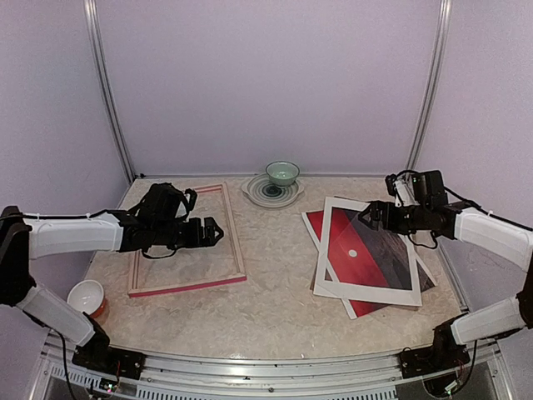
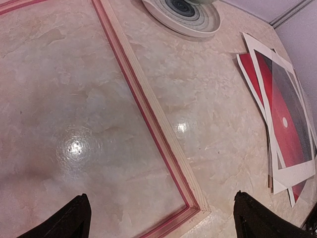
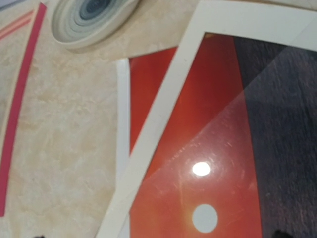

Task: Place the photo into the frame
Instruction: Move the frame body to the center of the board.

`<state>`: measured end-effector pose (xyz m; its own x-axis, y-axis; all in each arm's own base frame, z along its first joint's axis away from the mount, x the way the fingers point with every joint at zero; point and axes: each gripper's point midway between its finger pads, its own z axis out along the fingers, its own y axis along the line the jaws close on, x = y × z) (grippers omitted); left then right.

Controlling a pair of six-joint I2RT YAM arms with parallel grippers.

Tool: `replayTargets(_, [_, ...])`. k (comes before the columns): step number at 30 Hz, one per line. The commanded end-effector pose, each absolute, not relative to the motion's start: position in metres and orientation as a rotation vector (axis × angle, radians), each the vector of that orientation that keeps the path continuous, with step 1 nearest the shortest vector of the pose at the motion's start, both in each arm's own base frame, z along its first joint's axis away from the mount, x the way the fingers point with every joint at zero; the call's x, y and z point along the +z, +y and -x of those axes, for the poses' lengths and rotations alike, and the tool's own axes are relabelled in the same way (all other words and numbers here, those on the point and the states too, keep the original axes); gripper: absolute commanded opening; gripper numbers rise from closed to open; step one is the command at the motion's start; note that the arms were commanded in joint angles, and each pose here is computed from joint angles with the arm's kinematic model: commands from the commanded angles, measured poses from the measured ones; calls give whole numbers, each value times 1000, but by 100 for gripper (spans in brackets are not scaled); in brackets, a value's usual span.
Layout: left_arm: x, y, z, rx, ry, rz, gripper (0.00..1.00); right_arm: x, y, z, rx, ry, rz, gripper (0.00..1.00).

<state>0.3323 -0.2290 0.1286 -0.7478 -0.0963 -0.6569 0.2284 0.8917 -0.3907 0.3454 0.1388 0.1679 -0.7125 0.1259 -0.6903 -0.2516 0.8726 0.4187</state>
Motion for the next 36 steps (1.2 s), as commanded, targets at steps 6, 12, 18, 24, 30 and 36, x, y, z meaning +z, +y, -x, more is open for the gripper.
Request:
replayTargets(6, [114,-272,-333,-634,2369,-181,99,168,139,-350,598,2288,97,99])
replayTargets(12, [90,-292,-322,-647,2425,-244,99,169,138,-349,592,2285,90,99])
replayTargets(18, [69,-312,-308,-674,2472,-307,99,164,137,-346,591,2292,84,99])
replayTargets(24, [55,-331,-290,-708,2519,-401,99,161,135,-344,583,2298,81,99])
replayTargets(30, [51,-338,-274,-756,2555,-434,99,160,136,-344,585,2297,78,99])
replayTargets(36, [55,-342,-255,-837,2573,-469,99,159,136,-345,585,2300,79,99])
